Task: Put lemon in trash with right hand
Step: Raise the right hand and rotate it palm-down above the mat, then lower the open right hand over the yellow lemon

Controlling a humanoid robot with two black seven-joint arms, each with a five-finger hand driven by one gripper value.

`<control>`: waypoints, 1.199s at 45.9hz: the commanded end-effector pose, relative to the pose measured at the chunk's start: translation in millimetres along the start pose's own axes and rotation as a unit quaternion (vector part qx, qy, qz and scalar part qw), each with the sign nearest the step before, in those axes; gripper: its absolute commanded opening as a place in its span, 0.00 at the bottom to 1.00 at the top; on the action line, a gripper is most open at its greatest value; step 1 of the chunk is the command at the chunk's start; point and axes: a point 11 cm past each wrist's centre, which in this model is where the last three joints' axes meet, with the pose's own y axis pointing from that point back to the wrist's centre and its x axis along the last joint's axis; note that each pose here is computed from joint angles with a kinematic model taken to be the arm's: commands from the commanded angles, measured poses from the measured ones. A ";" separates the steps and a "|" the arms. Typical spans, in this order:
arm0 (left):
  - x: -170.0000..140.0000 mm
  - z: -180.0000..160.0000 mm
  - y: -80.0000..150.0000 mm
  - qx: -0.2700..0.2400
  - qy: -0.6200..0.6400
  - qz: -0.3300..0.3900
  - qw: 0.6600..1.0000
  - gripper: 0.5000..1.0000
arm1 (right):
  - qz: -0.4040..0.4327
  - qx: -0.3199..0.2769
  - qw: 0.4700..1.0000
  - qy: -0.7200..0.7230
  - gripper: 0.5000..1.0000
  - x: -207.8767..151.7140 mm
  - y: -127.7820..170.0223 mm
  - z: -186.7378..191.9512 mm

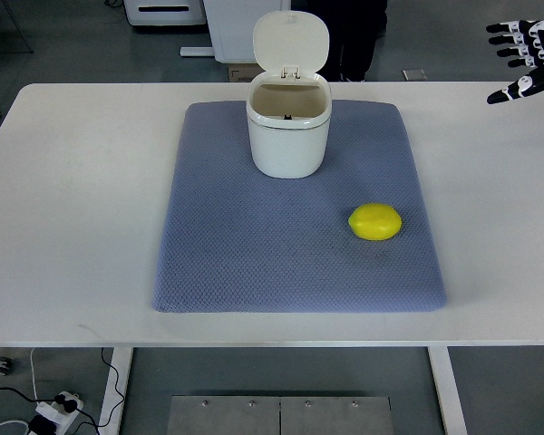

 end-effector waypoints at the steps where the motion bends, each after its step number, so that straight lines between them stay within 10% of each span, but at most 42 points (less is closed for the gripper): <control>1: 0.1 -0.2 0.0 0.000 0.000 0.000 1.000 1.00 | -0.012 -0.009 1.000 0.022 1.00 -3.3 1.9 -5.1; 55: 0.1 -0.2 0.0 0.000 0.000 0.000 1.000 1.00 | -0.162 -0.090 0.935 0.303 1.00 -106.9 -7.4 -88.1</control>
